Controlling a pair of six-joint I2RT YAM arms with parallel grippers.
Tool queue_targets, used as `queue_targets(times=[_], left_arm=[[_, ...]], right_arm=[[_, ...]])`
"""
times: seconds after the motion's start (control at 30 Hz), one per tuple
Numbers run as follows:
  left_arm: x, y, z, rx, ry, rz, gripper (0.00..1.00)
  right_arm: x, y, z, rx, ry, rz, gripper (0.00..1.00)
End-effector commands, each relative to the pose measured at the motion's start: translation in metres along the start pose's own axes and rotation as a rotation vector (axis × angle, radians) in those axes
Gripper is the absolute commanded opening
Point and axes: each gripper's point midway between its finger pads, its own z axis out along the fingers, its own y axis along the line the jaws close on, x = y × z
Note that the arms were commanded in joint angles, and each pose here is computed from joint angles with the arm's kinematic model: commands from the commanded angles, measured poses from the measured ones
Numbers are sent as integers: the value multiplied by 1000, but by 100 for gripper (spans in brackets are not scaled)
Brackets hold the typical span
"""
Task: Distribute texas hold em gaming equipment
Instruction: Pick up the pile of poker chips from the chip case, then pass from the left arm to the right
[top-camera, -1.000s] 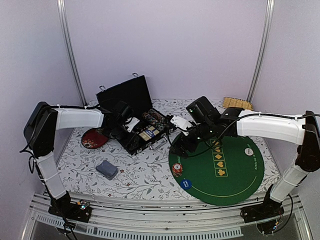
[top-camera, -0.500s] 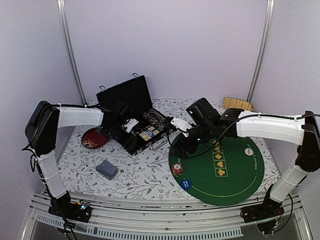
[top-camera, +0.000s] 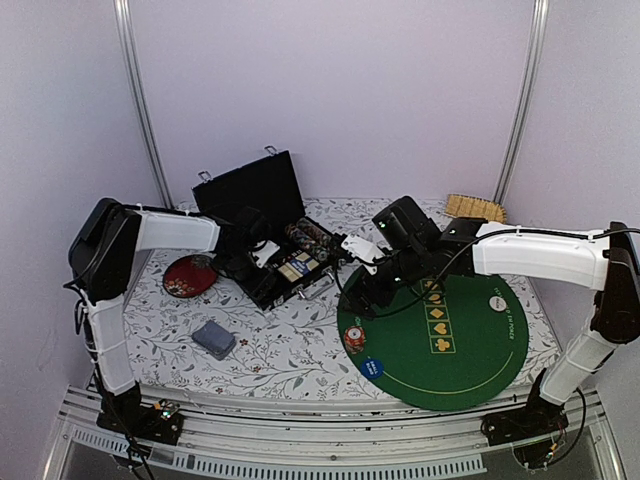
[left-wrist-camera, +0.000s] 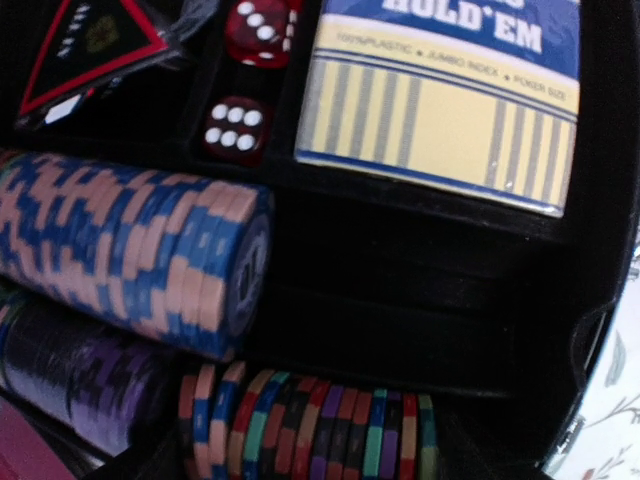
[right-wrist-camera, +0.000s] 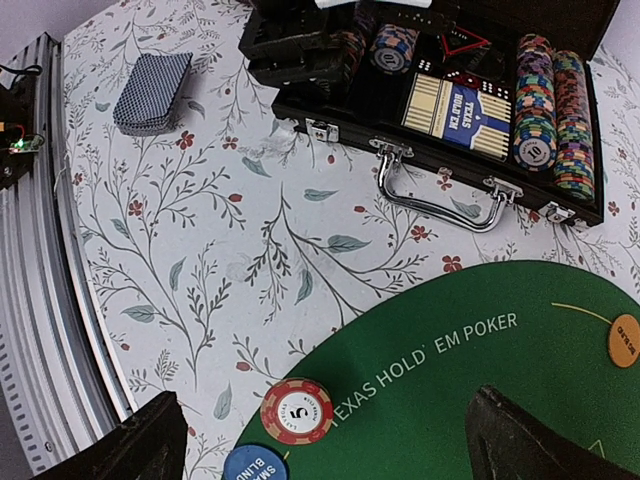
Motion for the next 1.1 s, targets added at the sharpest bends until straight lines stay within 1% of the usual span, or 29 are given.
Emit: queue_targets(times=[0.0, 0.1, 0.13, 0.2, 0.23, 0.27, 0.33, 0.47, 0.53, 0.6, 0.67, 0.77, 0.83, 0.93, 1.07], left_arm=[[8, 8, 15, -28, 44, -2, 71], [6, 1, 17, 13, 33, 0, 64], [4, -1, 16, 26, 26, -2, 57], [1, -4, 13, 46, 15, -10, 34], [-1, -6, 9, 55, 5, -16, 13], [-4, -6, 5, 61, -8, -25, 0], [-12, -5, -9, 61, -50, -48, 0], [-33, -3, -51, 58, -160, -113, 0], [-44, -1, -78, 52, -227, -152, 0], [-56, -4, -118, 73, -336, -198, 0], [-65, -15, -154, 148, -446, -251, 0], [-72, -41, -199, 324, -588, -313, 0], [-70, -61, -220, 459, -638, -341, 0], [-66, -79, -242, 596, -684, -370, 0], [-58, -98, -249, 719, -674, -389, 0]], right_arm=[[1, 3, 4, -14, -4, 9, 99], [0, 3, 5, -17, -6, 11, 99], [0, 3, 5, -16, -4, 12, 99], [-2, 3, 4, -12, -8, 13, 99], [-2, 2, 3, -8, -10, 15, 99], [-3, 0, 1, -1, -15, 17, 99], [-8, -2, -4, 20, -36, 16, 99], [-22, -11, -21, 82, -103, 10, 99], [-31, -18, -32, 129, -138, 6, 99], [-41, -24, -47, 169, -182, -2, 99], [-52, -30, -65, 215, -234, -9, 99], [-62, -40, -91, 287, -302, -2, 99], [-66, -41, -103, 303, -324, -13, 99], [-71, -40, -115, 308, -320, -31, 99], [-74, -39, -123, 304, -298, -37, 99]])
